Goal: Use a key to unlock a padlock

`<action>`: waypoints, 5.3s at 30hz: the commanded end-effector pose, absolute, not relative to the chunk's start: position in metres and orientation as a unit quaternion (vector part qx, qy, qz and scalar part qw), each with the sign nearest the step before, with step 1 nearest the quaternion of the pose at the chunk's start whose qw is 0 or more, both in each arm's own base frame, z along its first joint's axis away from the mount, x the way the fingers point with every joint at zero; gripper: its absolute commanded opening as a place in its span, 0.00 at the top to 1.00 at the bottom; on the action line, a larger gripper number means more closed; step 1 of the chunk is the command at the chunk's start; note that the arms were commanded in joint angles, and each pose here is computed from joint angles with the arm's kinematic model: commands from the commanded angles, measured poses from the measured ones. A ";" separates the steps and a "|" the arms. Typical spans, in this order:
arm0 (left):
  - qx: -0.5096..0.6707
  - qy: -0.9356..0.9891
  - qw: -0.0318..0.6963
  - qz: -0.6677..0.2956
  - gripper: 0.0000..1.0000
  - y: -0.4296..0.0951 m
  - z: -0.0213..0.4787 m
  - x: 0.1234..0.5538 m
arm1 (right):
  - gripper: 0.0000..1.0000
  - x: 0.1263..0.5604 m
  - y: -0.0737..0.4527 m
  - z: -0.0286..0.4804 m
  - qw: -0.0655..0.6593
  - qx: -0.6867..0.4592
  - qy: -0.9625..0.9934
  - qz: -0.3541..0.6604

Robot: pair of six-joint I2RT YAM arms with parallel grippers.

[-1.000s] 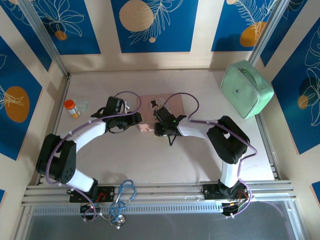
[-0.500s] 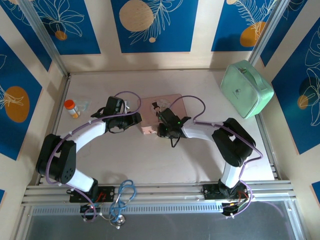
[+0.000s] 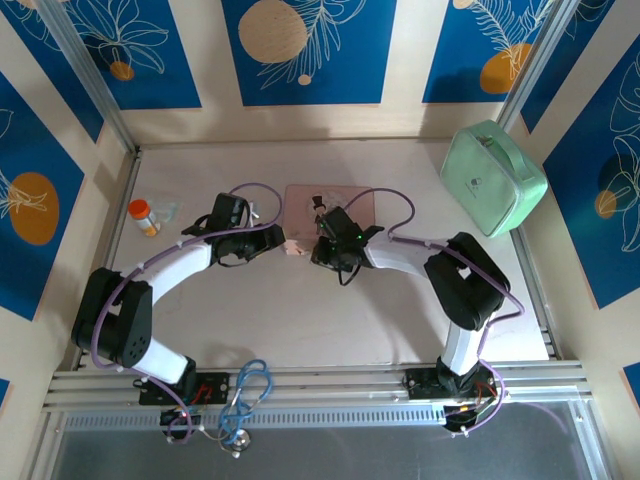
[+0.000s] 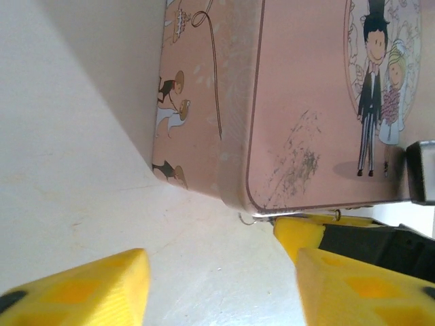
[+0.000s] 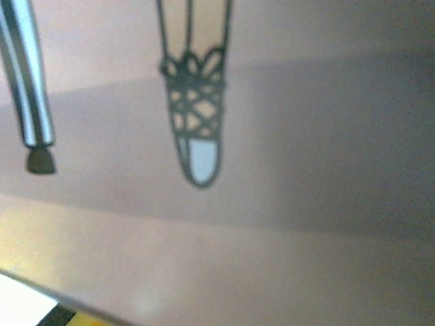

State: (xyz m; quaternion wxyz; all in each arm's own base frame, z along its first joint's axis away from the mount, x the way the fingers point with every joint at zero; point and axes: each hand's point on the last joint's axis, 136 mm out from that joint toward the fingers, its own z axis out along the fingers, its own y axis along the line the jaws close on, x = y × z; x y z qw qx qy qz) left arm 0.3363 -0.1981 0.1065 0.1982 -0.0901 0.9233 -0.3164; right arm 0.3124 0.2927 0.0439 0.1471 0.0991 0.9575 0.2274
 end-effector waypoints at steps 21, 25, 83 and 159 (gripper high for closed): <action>-0.097 0.921 0.177 -0.332 0.33 -0.215 0.086 0.354 | 0.64 0.274 0.270 0.031 0.056 0.108 0.985 0.124; -0.098 0.925 0.162 -0.330 0.36 -0.214 0.077 0.346 | 0.61 0.267 0.264 0.025 0.025 0.125 0.987 0.093; -0.087 0.935 0.156 -0.305 0.53 -0.209 0.076 0.341 | 0.60 0.287 0.244 0.081 0.304 0.065 0.918 0.245; -0.089 0.933 0.162 -0.309 0.50 -0.199 0.081 0.342 | 0.52 0.309 0.275 0.030 0.234 0.023 0.960 0.154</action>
